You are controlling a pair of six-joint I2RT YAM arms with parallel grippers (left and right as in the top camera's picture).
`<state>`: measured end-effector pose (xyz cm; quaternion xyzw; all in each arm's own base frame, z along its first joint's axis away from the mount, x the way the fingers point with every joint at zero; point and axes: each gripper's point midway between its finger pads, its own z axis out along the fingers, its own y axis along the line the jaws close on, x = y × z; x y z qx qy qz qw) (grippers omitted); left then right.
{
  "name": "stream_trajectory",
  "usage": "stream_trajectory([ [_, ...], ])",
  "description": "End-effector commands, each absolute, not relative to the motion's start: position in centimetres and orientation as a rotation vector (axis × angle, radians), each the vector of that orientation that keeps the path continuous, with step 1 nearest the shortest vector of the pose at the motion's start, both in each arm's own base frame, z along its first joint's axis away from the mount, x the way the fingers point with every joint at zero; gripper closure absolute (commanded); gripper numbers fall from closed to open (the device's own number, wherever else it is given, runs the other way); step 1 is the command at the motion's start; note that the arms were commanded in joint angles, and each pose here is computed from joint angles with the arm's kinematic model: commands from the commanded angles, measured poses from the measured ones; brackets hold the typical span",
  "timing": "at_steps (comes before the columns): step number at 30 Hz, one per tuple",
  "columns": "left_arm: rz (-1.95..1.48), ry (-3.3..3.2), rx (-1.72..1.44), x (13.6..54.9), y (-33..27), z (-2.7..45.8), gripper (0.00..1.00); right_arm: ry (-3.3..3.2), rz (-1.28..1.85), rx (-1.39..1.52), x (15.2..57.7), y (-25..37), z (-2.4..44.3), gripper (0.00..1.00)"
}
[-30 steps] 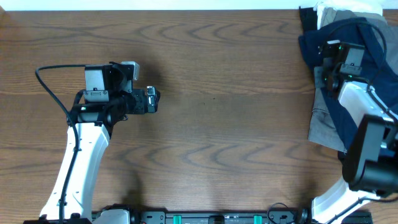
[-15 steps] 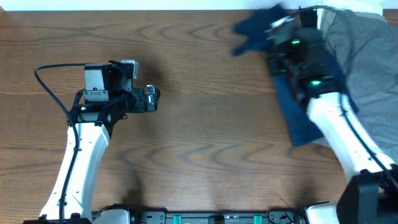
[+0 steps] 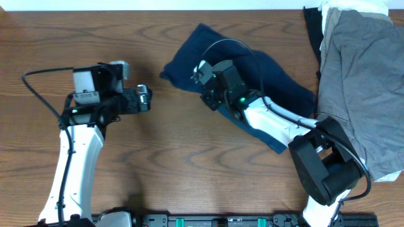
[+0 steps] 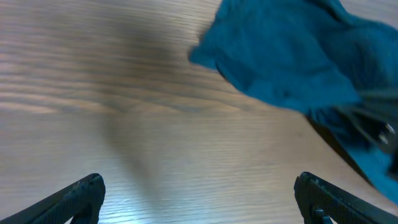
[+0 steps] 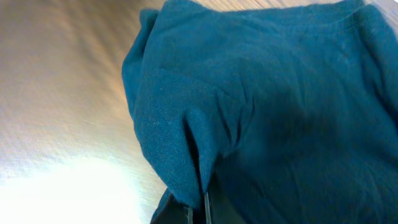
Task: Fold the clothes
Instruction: 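Pull the navy shorts left off the pile and drop them mid-table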
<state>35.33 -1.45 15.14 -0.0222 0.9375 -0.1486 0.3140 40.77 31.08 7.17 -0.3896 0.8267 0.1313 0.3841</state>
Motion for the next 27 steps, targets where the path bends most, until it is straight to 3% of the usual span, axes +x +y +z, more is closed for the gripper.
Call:
stream_trajectory([
  [1, -0.383, 2.450, -0.104, 35.7, 0.0, 15.8, 0.02, 2.035, 0.447, -1.055, 38.9, 34.7, 9.4, 0.99],
  [2, -0.380, 2.448, -0.115, 35.7, 0.3, 15.8, 0.02, 2.026, 0.453, -1.068, 38.5, 35.3, 9.6, 0.99],
  [3, -0.378, 2.448, -0.120, 35.7, 0.4, 15.8, 0.02, 2.020, 0.454, -1.077, 38.3, 35.7, 9.9, 0.92],
  [5, -0.378, 2.449, -0.121, 35.7, 0.4, 15.7, 0.02, 2.027, 0.428, -1.076, 38.3, 36.0, 11.0, 0.31],
  [8, -0.381, 2.459, -0.123, 35.5, 0.4, 15.6, 0.02, 2.114, 0.324, -0.982, 39.7, 33.4, 13.2, 0.01],
  [14, -0.385, 2.474, -0.128, 35.2, 0.3, 15.4, 0.02, 2.337, 0.149, -0.813, 41.8, 23.3, 16.2, 0.01],
  [22, -0.386, 2.477, -0.129, 35.2, 0.3, 15.3, 0.02, 2.771, 0.032, -0.355, 39.9, 6.5, 13.0, 0.01],
  [27, -0.388, 2.488, -0.132, 35.0, 0.3, 15.2, 0.02, 2.864, 0.075, -0.162, 38.6, 1.7, 11.8, 0.14],
])
